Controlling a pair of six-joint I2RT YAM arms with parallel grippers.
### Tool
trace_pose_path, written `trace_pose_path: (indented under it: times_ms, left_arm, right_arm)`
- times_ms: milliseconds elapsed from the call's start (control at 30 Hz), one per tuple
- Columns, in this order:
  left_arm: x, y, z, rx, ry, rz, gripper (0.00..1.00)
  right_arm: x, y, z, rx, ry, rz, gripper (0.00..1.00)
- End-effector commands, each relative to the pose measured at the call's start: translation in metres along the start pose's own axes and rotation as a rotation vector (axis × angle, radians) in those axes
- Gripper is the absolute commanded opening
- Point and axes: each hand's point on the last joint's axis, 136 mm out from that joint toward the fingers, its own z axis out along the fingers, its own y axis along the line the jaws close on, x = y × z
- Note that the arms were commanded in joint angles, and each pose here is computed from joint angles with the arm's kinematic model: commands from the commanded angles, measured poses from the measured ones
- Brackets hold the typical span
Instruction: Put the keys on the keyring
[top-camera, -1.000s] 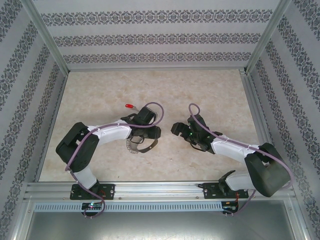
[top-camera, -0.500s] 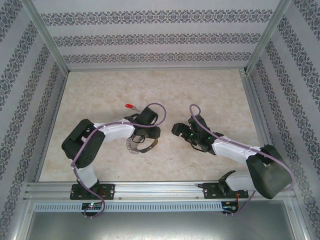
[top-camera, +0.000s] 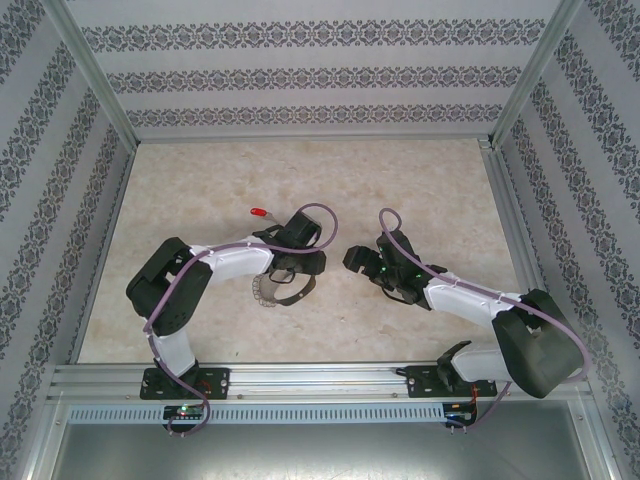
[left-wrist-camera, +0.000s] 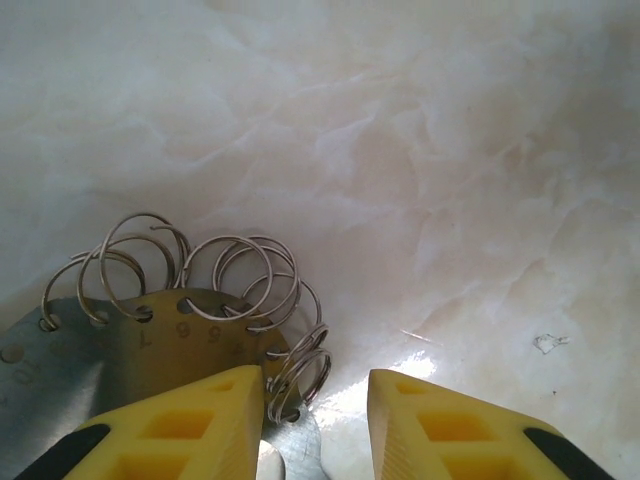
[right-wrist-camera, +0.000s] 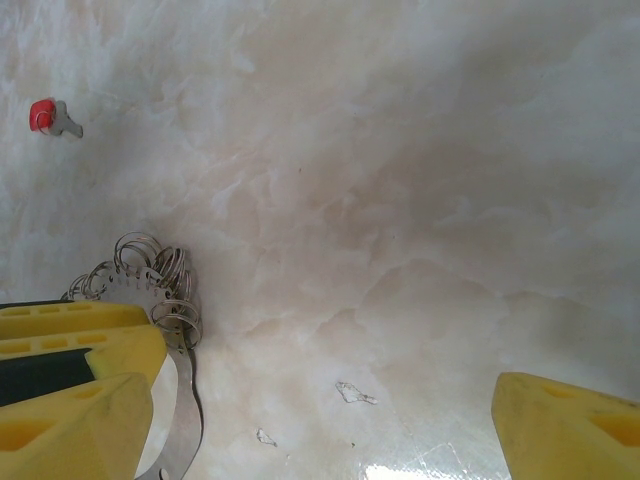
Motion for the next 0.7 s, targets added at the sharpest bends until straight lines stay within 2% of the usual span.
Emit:
trace_pose_path:
  times_ms: [0,400,667]
  left_arm:
    - [-0.0018,-0.0043,0.0054,-0.008,-0.009,0.035,0.33]
    - [0.0037,-0.0007,0.0092,-0.02,0.001,0.03,0.3]
    - [0.0058,-0.0045,0.0096,-0.006,-0.004,0.033,0.17]
  right_arm:
    - [-0.006,-0.0033,-0.0003,0.007,-0.024,-0.007,0.88]
    - [-0.0068,-0.0034,-0.0006,0.007,-0.026,-0.007,0.88]
    - [-0.0104,-0.0004,-0.0015,0.007,-0.033,-0.025,0.91]
